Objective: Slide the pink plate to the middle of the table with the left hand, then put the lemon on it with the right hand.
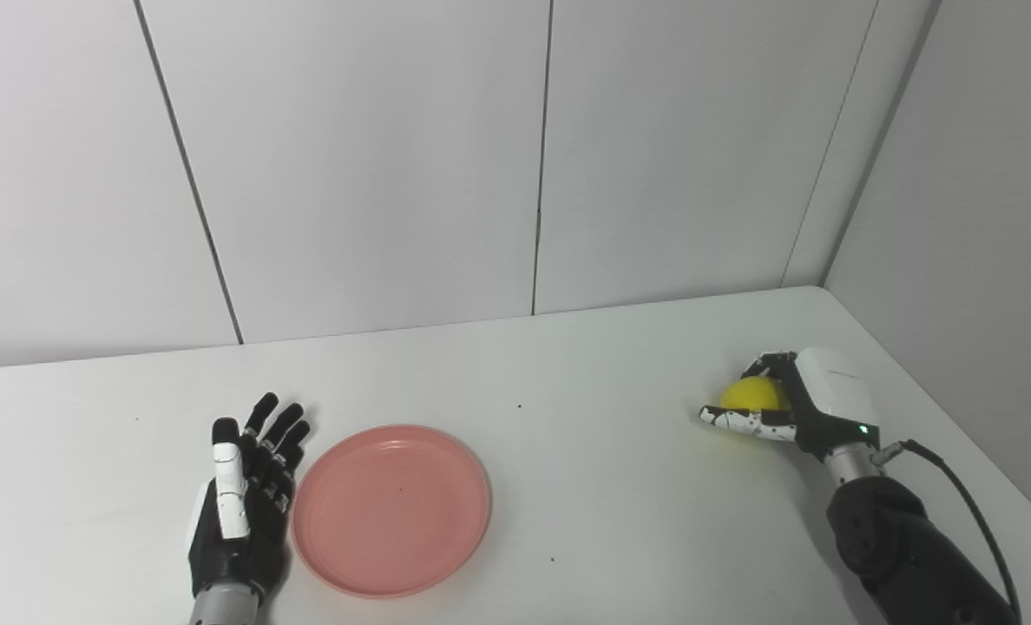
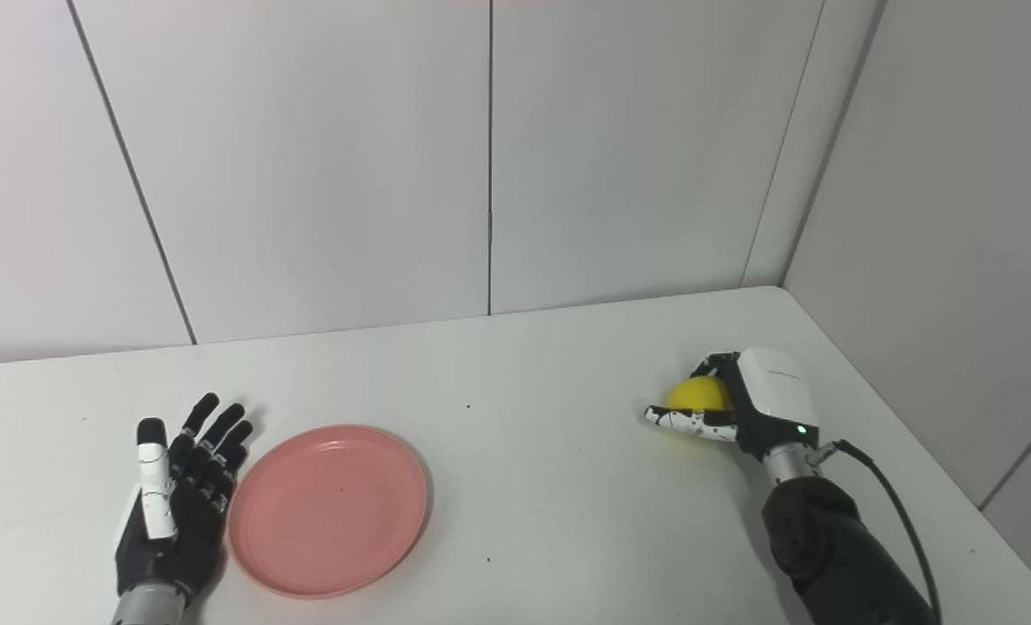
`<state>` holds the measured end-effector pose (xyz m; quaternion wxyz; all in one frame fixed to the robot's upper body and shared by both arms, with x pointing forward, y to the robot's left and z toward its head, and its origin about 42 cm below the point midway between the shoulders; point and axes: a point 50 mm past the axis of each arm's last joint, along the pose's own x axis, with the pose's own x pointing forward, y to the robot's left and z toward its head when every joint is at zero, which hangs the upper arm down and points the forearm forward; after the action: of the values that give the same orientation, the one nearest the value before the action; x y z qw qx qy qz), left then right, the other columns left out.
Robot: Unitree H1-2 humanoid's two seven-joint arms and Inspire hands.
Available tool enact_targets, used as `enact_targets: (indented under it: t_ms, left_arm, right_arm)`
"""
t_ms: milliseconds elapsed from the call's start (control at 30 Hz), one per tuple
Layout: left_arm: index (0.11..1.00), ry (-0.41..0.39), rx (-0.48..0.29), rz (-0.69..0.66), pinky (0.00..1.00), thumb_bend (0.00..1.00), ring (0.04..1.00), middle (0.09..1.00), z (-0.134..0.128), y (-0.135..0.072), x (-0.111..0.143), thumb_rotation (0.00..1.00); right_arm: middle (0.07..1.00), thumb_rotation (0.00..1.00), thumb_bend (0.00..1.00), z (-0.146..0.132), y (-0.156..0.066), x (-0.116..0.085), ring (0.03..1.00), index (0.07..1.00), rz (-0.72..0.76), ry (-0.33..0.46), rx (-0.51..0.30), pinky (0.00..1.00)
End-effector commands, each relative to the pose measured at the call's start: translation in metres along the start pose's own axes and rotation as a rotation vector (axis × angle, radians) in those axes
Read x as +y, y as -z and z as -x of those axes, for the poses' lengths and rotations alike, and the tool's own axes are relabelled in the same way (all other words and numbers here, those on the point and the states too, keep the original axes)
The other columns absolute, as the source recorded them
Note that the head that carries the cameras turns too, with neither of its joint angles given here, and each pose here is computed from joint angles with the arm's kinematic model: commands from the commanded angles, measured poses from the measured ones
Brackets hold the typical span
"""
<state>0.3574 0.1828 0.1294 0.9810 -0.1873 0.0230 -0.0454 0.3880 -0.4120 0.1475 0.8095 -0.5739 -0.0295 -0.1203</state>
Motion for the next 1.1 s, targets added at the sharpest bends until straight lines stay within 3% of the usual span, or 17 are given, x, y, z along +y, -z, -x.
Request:
enact_targets:
  t_ms: [0, 267, 500, 767, 900, 1067]
  left_arm:
    - [0.883, -0.055, 0.150, 0.016, 0.99, 0.81, 0.902, 0.870, 0.012, 0.029, 0.009, 0.89]
    - [0.876, -0.051, 0.151, 0.024, 1.00, 0.80, 0.912, 0.876, 0.012, 0.030, 0.006, 0.90]
    - [0.862, -0.058, 0.155, 0.017, 1.00, 0.80, 0.894, 0.865, 0.012, 0.034, 0.001, 0.89]
    - [0.852, -0.061, 0.155, 0.020, 1.00, 0.82, 0.885, 0.865, 0.011, 0.039, -0.007, 0.87]
    - [0.848, -0.058, 0.153, 0.014, 1.00, 0.84, 0.879, 0.856, 0.011, 0.041, -0.011, 0.86]
    - [0.845, -0.059, 0.152, 0.016, 0.99, 0.86, 0.872, 0.845, 0.011, 0.045, -0.017, 0.85]
  right_arm:
    - [0.313, 0.45, 0.51, -0.007, -0.001, -0.016, 0.238, 0.385, 0.015, 0.016, -0.020, 0.18]
    - [0.248, 0.39, 0.50, -0.016, -0.033, -0.034, 0.177, 0.298, -0.022, 0.054, -0.142, 0.13]
    - [0.219, 0.42, 0.49, -0.025, -0.078, -0.041, 0.154, 0.262, -0.040, 0.068, -0.293, 0.11]
    - [0.239, 0.43, 0.51, -0.027, -0.130, -0.043, 0.170, 0.281, -0.064, 0.049, -0.399, 0.12]
    - [0.251, 0.48, 0.51, -0.026, -0.146, -0.043, 0.180, 0.292, -0.079, 0.035, -0.431, 0.13]
    - [0.244, 0.44, 0.50, -0.025, -0.161, -0.039, 0.175, 0.287, -0.095, 0.021, -0.473, 0.13]
